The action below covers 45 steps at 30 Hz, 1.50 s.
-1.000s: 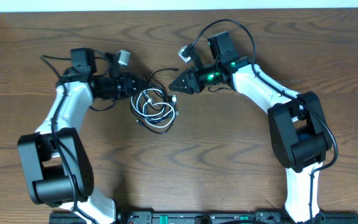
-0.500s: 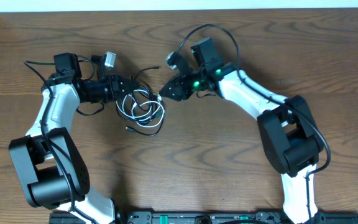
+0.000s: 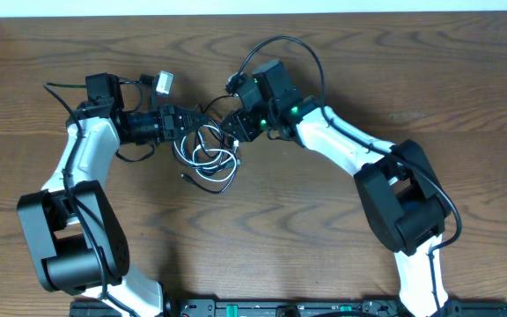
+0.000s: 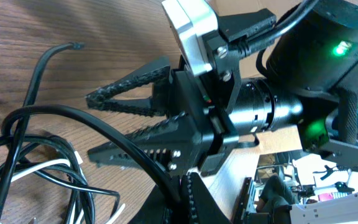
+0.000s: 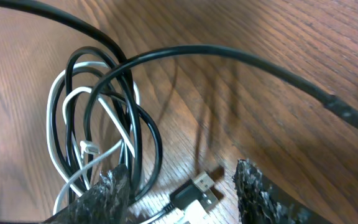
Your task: Untangle cables
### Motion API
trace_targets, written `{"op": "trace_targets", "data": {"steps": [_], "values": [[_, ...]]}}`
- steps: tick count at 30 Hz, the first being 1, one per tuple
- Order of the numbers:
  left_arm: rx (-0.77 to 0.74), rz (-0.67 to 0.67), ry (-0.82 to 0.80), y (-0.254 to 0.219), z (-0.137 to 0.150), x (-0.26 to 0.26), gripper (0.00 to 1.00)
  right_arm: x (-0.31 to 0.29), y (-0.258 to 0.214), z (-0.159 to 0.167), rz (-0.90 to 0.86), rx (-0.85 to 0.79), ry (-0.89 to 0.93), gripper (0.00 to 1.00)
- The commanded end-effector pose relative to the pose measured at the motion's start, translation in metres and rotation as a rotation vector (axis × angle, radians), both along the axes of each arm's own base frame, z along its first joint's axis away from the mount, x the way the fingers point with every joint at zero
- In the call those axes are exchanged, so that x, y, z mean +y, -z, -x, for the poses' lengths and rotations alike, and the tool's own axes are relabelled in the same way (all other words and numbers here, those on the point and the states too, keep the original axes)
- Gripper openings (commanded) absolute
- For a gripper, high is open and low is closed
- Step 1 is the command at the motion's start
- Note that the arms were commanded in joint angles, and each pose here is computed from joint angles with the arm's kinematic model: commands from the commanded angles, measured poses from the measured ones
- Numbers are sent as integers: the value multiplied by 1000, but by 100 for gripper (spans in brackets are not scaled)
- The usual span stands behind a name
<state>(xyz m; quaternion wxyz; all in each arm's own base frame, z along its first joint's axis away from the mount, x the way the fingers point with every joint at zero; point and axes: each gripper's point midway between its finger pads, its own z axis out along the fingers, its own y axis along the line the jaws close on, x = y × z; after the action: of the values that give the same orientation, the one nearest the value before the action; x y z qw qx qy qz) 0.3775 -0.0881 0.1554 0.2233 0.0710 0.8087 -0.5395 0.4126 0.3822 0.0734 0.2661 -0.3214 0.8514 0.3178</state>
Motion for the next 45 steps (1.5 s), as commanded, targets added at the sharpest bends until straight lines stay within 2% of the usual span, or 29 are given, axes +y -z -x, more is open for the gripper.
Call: {"op": "trace_targets", "data": {"steps": [1, 9, 13, 23, 25, 26, 28, 34, 40, 45], "values": [[-39, 36, 21, -12, 4, -4, 8, 7, -1, -2, 13, -26, 37, 52], [-39, 38, 22, -12, 4, -4, 7, 24, -3, 10, -3, -14, 30, 54], [-38, 39, 22, -12, 4, -4, 8, 21, 1, 4, 39, -46, 72, 49], [-39, 38, 22, -12, 4, -4, 8, 31, 42, -3, 45, -46, 90, 48], [-39, 37, 21, -12, 4, -3, 8, 32, 47, -5, 39, -54, 91, 38], [-36, 24, 17, -10, 3, -3, 8, 30, 49, -9, 46, -65, 106, 23], [-29, -6, 7, -5, 2, -1, 8, 24, 51, -14, 68, -76, 133, 2], [36, -147, -67, 19, -7, 13, 8, 6, 48, -25, 93, -65, 178, 1], [316, -411, -398, 66, -24, 64, 9, -12, 40, -31, 111, -49, 210, 1], [350, -447, -439, 72, -23, 71, 25, -22, 41, -33, 141, -40, 234, 1]]}}
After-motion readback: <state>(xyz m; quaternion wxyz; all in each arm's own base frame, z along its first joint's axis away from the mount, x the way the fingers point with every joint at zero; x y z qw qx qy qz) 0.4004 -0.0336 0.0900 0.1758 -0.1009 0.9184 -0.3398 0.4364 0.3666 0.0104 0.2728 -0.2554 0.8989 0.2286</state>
